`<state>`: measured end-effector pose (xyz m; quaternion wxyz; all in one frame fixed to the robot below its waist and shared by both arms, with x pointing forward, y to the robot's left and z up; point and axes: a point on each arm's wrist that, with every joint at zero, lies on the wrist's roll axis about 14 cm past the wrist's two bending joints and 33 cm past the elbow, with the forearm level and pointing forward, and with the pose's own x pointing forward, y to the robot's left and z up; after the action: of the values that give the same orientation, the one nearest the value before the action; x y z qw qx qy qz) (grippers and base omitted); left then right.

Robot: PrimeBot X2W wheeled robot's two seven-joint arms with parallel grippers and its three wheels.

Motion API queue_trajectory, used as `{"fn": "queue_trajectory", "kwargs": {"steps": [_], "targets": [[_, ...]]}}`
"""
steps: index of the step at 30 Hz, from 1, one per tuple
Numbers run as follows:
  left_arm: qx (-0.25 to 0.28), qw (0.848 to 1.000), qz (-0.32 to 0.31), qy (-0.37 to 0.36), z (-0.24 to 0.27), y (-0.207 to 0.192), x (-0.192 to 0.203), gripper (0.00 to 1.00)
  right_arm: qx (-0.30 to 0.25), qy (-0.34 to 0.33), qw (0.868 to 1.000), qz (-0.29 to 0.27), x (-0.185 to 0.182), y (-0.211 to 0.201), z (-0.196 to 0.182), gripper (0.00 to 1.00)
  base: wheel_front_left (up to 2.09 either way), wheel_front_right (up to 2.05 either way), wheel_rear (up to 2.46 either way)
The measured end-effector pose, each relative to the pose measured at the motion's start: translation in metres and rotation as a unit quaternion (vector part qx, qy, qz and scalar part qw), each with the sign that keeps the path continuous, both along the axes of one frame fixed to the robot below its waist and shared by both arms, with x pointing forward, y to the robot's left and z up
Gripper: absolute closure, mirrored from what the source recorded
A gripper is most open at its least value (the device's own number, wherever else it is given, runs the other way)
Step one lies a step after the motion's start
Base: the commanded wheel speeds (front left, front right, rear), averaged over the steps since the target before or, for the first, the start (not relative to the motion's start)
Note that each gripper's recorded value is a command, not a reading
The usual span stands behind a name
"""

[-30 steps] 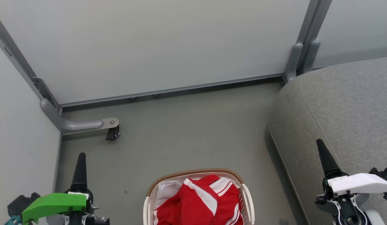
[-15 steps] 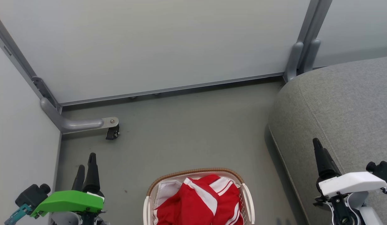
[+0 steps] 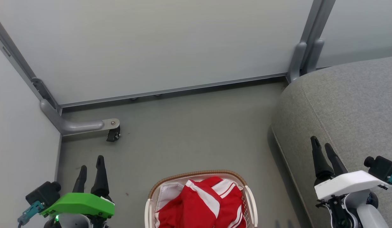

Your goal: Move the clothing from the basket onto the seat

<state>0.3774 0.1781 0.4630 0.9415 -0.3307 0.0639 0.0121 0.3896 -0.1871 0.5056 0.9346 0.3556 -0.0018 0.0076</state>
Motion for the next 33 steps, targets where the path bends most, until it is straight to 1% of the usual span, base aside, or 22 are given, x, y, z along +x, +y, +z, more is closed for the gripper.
{"fn": "queue_trajectory", "kwargs": {"steps": [6, 14, 25, 33], "targets": [[0.042, 0.999, -0.009, 0.004, -0.004, -0.003, -0.001, 0.0, -0.052, -0.005, 0.999, 0.004, 0.0, 0.001, 0.001, 0.0, 0.0, 0.0, 0.0], [0.096, 0.995, -0.02, 0.008, -0.009, -0.006, -0.002, 0.0, -0.116, -0.005, 0.993, 0.013, -0.001, 0.003, -0.003, 0.0, 0.0, 0.0, 0.0], [0.15, 0.989, -0.021, 0.006, -0.011, -0.004, -0.003, 0.0, -0.179, -0.009, 0.984, 0.02, -0.003, 0.006, -0.006, 0.0, 0.0, 0.0, 0.0], [0.177, 0.984, -0.025, -0.001, -0.01, -0.006, -0.005, 0.0, -0.209, -0.015, 0.978, 0.025, -0.004, 0.011, -0.007, 0.0, 0.0, 0.0, 0.0]]}}
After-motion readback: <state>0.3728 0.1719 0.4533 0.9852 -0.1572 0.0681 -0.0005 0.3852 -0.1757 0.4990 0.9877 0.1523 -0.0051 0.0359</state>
